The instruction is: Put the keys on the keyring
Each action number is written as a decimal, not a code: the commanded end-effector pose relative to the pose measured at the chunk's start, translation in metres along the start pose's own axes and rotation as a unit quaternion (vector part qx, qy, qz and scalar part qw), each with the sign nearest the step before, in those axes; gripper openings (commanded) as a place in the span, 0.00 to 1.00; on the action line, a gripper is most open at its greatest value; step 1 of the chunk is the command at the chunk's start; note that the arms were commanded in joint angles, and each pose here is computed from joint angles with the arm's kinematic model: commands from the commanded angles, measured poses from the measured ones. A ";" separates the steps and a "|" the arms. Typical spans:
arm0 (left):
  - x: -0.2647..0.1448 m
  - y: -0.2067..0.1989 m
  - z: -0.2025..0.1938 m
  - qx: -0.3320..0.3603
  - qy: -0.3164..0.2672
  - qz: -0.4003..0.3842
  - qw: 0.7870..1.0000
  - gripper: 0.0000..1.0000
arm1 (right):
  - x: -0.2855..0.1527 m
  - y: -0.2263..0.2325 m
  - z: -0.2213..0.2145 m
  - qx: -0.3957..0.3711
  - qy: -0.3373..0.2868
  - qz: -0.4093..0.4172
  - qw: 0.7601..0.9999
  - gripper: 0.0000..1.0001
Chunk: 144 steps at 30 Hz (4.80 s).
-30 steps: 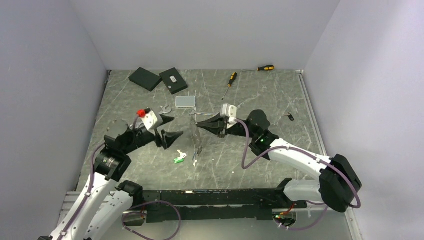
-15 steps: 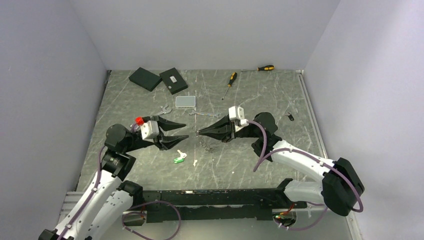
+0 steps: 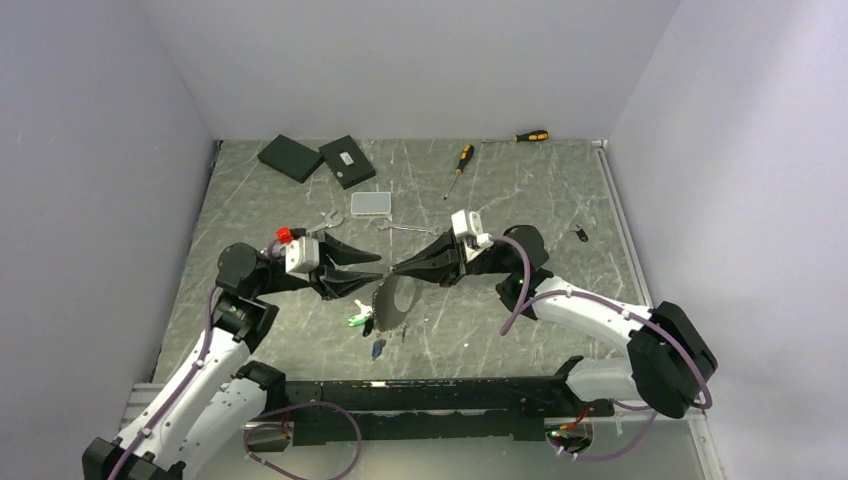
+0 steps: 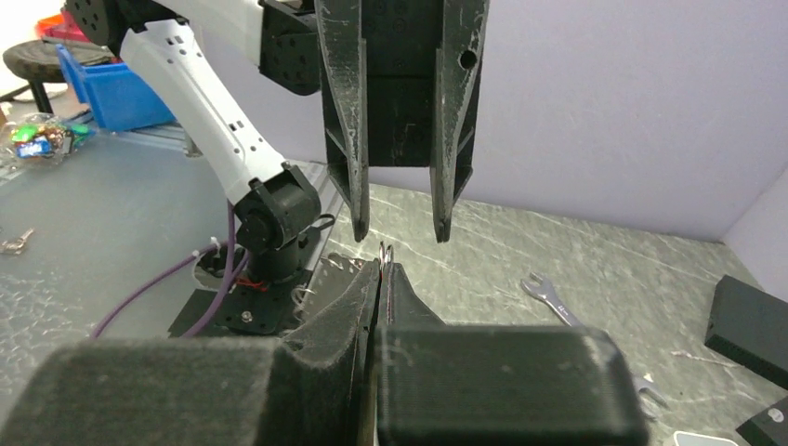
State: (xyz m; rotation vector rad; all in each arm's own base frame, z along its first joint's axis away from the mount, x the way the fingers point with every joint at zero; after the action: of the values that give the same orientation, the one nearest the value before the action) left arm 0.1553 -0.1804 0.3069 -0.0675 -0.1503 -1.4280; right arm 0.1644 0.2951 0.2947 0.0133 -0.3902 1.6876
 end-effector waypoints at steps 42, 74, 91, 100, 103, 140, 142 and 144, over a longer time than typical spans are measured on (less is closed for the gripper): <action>0.000 0.007 -0.014 -0.030 0.103 -0.006 0.994 0.00 | 0.004 -0.014 -0.001 -0.026 0.127 -0.042 0.991 0.44; -0.002 0.020 -0.048 -0.062 0.204 0.051 0.976 0.00 | 0.018 -0.027 -0.042 0.022 0.299 -0.042 0.953 0.31; -0.002 0.020 -0.049 -0.063 0.207 0.055 0.975 0.00 | 0.020 -0.025 -0.043 0.019 0.290 -0.026 0.957 0.02; -0.008 0.018 -0.024 -0.027 0.153 0.107 0.982 0.86 | 0.017 -0.021 -0.036 -0.013 0.210 -0.059 0.976 0.00; -0.016 0.014 -0.003 0.005 0.117 0.141 0.983 0.77 | 0.017 -0.024 -0.018 -0.038 0.143 -0.081 0.986 0.00; 0.004 -0.016 0.048 0.003 0.004 0.004 1.000 0.30 | 0.026 0.003 0.062 -0.061 -0.124 -0.029 0.990 0.00; 0.004 -0.015 0.046 0.001 0.009 0.003 1.000 0.30 | 0.026 0.002 0.063 -0.060 -0.128 -0.030 0.990 0.00; 0.005 -0.014 0.043 0.000 0.015 0.003 1.000 0.30 | 0.028 0.001 0.064 -0.058 -0.130 -0.030 0.989 0.00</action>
State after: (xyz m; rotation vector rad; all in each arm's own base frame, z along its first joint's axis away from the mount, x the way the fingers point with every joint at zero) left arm 0.1403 -0.1795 0.3476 -0.0459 -0.1166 -1.3948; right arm 0.1511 0.3086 0.3272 0.1337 -0.5305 1.6019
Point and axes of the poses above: each gripper's point midway between its finger pads, its own x axis out along the fingers, its own y axis along the line the jaws close on, z = x × y, the point moved 5 cm from there along -x, back along the fingers, and after that the axes turned 6 degrees about -x, right-handed, at the moved point
